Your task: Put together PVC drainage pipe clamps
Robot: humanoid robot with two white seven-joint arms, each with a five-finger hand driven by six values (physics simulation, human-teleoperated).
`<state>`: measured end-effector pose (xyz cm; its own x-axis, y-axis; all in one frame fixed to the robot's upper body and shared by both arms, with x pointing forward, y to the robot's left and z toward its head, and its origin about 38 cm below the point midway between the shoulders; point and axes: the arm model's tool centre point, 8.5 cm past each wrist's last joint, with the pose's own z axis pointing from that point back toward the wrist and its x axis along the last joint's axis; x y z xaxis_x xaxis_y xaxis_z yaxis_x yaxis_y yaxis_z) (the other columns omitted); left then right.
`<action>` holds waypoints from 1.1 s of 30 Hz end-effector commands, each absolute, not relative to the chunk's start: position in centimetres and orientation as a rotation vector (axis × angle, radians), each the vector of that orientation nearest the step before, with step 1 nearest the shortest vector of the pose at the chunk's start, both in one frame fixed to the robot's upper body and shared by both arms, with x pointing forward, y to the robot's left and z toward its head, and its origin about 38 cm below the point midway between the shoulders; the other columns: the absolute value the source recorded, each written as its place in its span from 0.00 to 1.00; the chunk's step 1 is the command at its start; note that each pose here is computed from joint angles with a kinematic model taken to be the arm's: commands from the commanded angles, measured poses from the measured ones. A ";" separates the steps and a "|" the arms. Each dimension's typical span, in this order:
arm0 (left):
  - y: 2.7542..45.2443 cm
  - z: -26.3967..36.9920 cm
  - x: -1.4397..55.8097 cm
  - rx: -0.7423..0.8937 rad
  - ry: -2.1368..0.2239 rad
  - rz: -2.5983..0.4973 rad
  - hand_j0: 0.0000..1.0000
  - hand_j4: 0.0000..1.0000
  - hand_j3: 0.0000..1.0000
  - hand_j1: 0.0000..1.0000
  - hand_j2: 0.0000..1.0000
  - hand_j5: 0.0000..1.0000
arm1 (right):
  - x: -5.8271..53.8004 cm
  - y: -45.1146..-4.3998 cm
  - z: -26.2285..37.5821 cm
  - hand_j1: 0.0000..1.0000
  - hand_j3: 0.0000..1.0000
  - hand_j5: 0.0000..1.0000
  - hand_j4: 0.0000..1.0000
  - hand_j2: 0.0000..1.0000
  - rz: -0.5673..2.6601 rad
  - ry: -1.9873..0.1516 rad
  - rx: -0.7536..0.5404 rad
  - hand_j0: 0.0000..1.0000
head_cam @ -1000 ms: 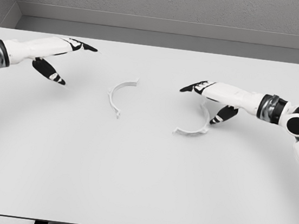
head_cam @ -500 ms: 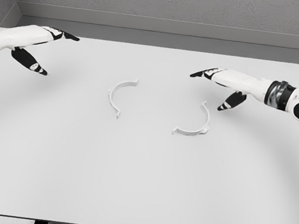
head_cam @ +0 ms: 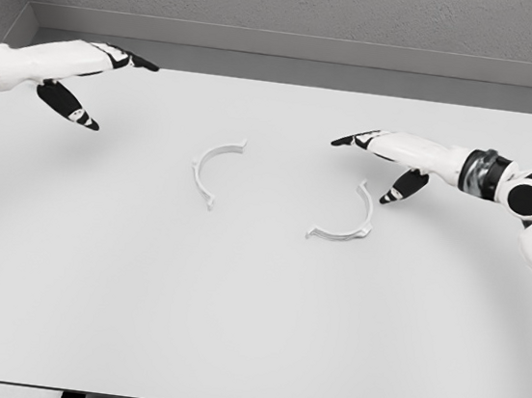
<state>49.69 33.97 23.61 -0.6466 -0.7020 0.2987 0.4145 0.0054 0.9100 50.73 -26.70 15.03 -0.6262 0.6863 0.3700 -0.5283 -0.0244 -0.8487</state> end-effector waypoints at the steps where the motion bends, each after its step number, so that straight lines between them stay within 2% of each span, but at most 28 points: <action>1: 32.3 22.7 49.5 0.267 -1.472 -1.793 1.00 1.00 1.00 1.00 1.00 1.00 | 50.8 -26.6 15.0 1.00 1.00 1.00 1.00 1.00 1.772 -1.385 -0.175 1.00; 12: 31.7 23.3 49.4 0.269 -1.485 -1.812 1.00 1.00 1.00 1.00 1.00 1.00 | 50.9 -25.2 15.3 1.00 1.00 1.00 1.00 1.00 1.790 -1.408 -0.158 1.00; 15: 28.1 22.2 50.2 0.239 -1.482 -1.881 1.00 1.00 1.00 1.00 1.00 1.00 | 51.0 -24.6 15.4 1.00 1.00 1.00 1.00 1.00 1.803 -1.412 -0.152 1.00; 19: 26.8 18.8 54.4 0.218 -1.377 -1.753 1.00 1.00 1.00 1.00 1.00 1.00 | 50.9 -24.1 15.9 1.00 1.00 1.00 1.00 1.00 1.815 -1.430 -0.153 1.00; 25: 24.1 15.1 54.8 0.115 -1.327 -1.692 1.00 1.00 1.00 1.00 1.00 1.00 | 50.8 -22.7 16.3 1.00 1.00 1.00 1.00 1.00 1.846 -1.448 -0.139 1.00; 33: 22.7 18.7 56.2 0.195 -1.371 -1.750 1.00 1.00 1.00 1.00 1.00 1.00 | 50.8 -22.4 17.0 1.00 1.00 1.00 1.00 1.00 1.863 -1.461 -0.146 1.00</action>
<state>56.10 23.33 18.61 -0.5956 -0.7085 0.3786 0.5392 -0.0032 0.8422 50.75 -22.26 16.67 -0.7137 0.6108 0.3429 -0.4839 -0.0760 -0.8718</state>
